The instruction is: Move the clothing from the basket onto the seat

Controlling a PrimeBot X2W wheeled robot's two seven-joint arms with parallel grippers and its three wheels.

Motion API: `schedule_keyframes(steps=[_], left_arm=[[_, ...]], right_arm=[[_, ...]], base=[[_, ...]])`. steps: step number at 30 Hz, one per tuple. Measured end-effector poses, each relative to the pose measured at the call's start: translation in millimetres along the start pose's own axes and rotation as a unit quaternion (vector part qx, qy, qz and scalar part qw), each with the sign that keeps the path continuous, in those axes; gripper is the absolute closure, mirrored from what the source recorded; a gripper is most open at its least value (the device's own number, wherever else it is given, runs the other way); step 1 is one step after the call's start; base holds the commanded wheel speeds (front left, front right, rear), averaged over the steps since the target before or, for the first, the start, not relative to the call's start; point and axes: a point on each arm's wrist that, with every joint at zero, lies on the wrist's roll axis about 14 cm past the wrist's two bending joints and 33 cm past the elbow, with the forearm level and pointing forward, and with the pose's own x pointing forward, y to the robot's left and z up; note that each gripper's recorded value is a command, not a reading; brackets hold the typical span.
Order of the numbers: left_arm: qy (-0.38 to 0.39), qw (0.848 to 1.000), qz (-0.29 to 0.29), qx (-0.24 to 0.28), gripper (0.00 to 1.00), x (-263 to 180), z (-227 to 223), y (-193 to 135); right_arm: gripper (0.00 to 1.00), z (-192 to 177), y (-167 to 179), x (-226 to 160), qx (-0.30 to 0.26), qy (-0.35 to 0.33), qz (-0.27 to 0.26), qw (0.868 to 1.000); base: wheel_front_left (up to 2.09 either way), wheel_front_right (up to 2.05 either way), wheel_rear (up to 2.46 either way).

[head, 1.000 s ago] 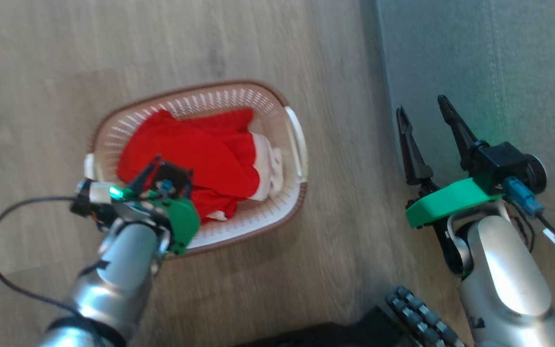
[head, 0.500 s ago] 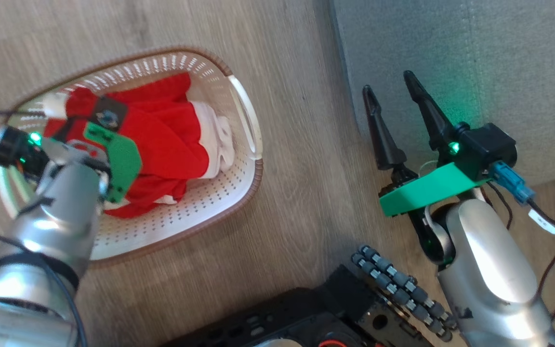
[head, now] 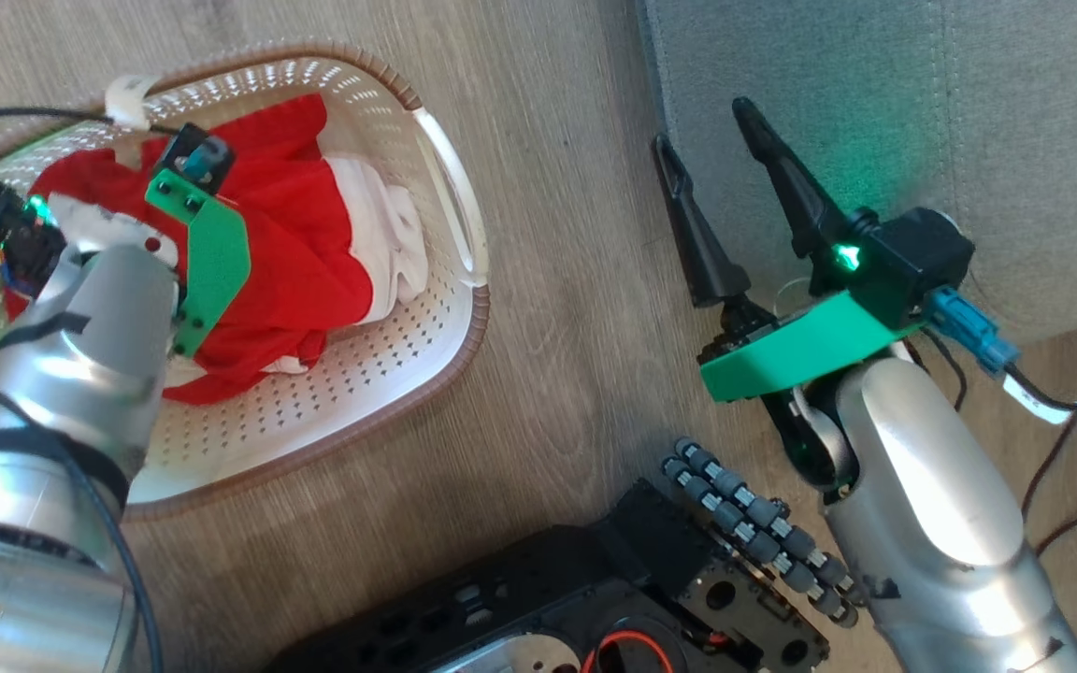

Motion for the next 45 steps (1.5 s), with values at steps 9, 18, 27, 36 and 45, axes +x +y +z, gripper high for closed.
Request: schedule_keyframes(steps=[9, 18, 27, 36, 45], left_arm=[[0.055, 0.998, -0.013, 0.027, 0.0, 6, -9, -7], [0.086, 0.996, -0.031, 0.008, 1.0, 8, -18, -12], [0.065, 0.997, -0.033, -0.01, 1.0, -4, -8, -7], [-0.006, 0.999, -0.033, -0.008, 1.0, -50, 10, -15], [-0.129, 0.991, 0.018, -0.037, 1.0, -115, 34, -4]], right_arm=[[0.0, 4, 0, 5, -0.006, -0.009, 0.003, 1.0], [0.0, 2, -3, 7, -0.011, -0.009, 0.0, 1.0], [0.0, 21, -1, 9, -0.018, -0.031, 0.004, 0.999], [0.0, 54, -8, -2, -0.021, -0.067, -0.012, 0.997], [0.0, 96, 0, -28, -0.03, -0.117, -0.013, 0.993]], base=[[0.0, 0.0, 0.0], [0.0, 0.0, 0.0], [0.0, 0.0, 0.0], [0.0, 0.0, 0.0], [0.0, 0.0, 0.0]])
